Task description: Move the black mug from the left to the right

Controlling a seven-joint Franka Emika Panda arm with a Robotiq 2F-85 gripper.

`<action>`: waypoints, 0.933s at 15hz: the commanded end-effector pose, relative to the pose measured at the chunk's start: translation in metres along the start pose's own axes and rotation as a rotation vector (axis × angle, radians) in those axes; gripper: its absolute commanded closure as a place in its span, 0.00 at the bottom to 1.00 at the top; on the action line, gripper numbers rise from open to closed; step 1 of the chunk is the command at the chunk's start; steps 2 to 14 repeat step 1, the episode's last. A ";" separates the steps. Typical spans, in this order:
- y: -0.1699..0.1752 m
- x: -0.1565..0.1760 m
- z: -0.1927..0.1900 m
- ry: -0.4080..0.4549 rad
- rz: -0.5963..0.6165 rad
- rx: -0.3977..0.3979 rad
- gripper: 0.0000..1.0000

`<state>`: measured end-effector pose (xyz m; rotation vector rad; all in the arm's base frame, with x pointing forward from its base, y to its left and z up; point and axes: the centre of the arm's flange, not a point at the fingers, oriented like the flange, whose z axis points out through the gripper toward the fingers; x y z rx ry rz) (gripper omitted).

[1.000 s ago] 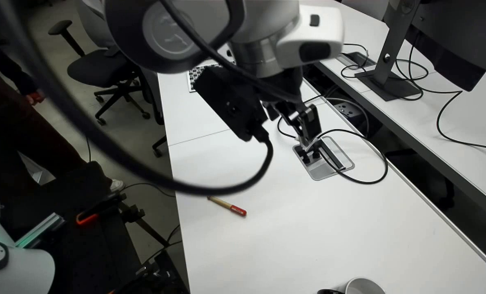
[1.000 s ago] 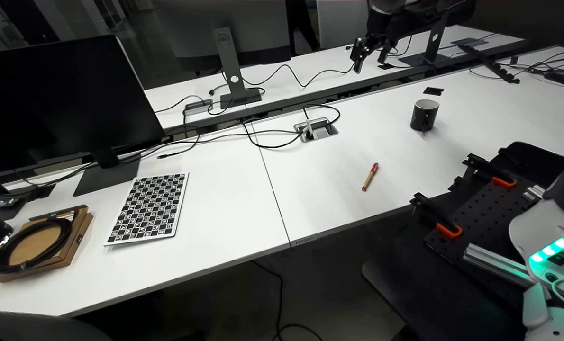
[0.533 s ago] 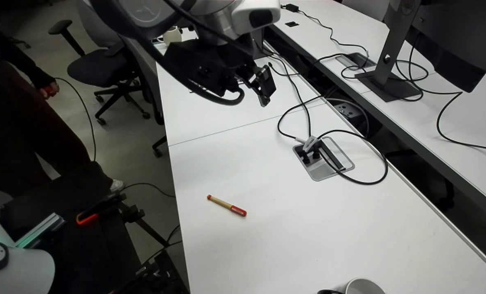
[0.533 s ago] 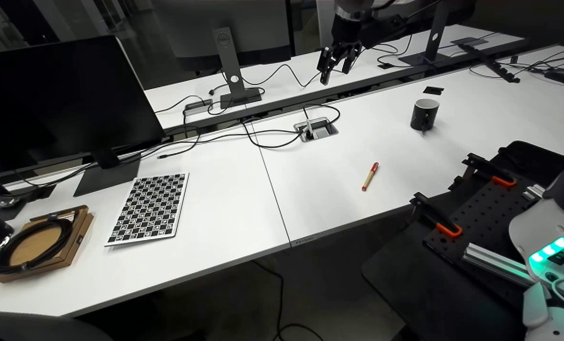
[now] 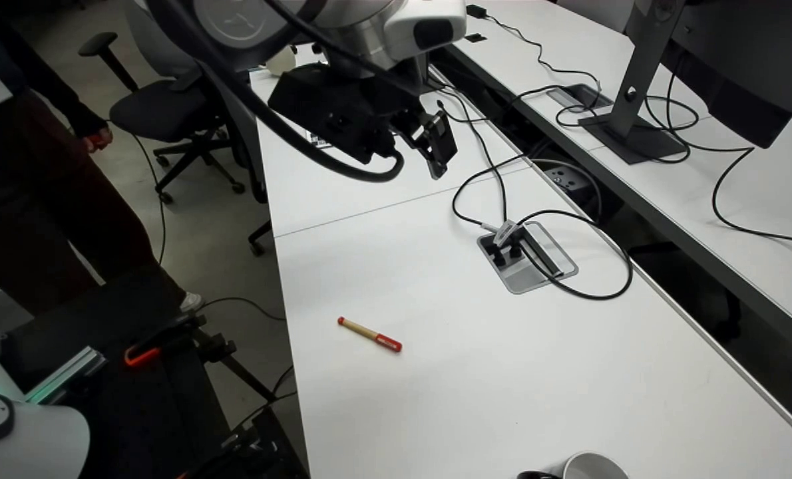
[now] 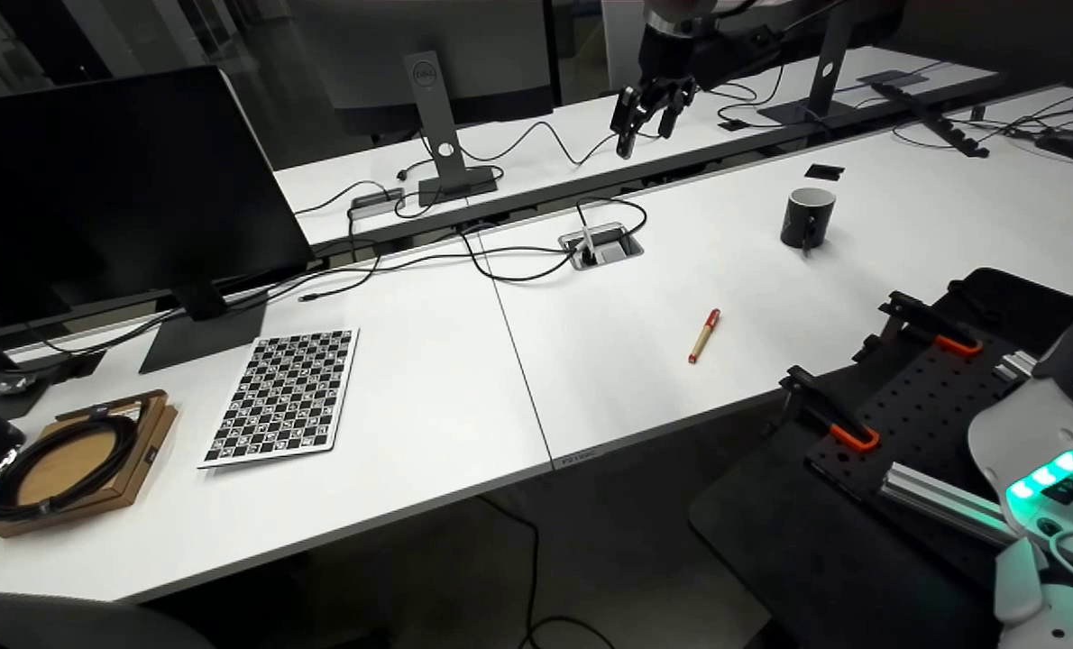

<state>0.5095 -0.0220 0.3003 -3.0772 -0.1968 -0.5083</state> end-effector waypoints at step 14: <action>0.000 0.000 0.000 0.000 0.000 0.000 0.00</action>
